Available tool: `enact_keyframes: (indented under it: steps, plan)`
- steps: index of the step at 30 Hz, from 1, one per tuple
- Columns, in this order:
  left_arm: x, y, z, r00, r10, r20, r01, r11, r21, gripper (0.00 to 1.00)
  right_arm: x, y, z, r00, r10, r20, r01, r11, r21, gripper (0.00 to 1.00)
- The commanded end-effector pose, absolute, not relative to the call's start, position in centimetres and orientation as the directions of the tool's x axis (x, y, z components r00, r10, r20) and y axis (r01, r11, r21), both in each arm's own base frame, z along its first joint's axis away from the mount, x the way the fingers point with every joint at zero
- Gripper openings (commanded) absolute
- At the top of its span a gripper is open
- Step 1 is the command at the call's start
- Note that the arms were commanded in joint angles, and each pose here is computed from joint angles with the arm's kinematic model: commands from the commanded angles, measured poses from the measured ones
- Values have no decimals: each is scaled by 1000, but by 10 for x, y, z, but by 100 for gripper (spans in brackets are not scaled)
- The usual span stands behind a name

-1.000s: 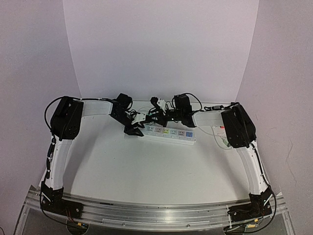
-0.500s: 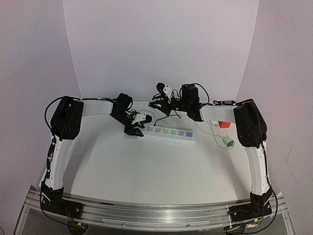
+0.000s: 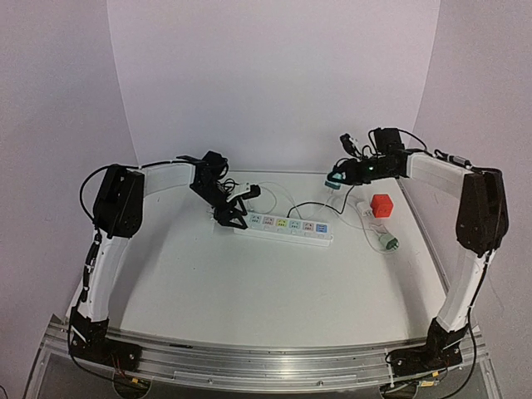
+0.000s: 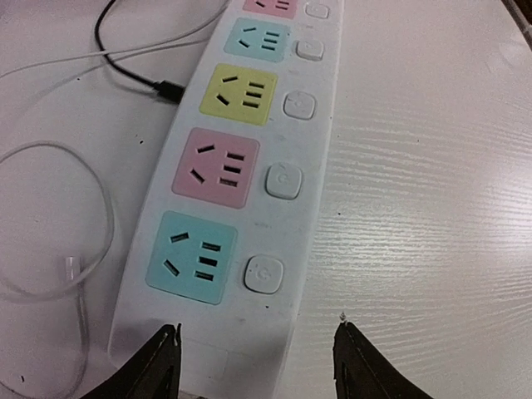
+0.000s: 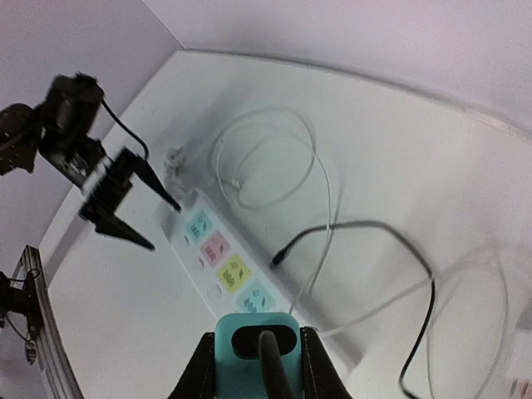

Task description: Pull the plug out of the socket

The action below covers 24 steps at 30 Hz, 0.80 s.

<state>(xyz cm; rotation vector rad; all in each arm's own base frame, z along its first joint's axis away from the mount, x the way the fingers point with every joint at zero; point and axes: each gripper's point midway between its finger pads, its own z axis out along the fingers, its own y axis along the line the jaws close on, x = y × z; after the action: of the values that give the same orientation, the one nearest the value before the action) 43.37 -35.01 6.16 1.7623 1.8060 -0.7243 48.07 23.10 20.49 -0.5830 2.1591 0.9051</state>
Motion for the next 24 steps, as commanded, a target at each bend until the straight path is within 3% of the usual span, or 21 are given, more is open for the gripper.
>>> enact_keyframes:
  steps: [1,4,9,20,24]
  plan:
    - [448,-357,84,-112,665,-738,994,78,-80,64,397,197,130,-890,-224,-397,-433,684,587,0]
    - [461,-354,76,-135,666,-733,990,129,-64,66,376,175,103,-937,-210,-280,-345,688,638,0]
    - [485,-357,64,-186,651,-736,973,227,-46,67,363,157,73,-957,-226,-182,-289,695,659,0]
    - [520,-361,70,-282,567,-774,930,360,-75,67,367,124,36,-942,-334,-43,-292,745,600,0]
    - [524,-360,71,-315,547,-776,916,388,-98,66,368,115,31,-928,-371,-38,-327,760,561,9]
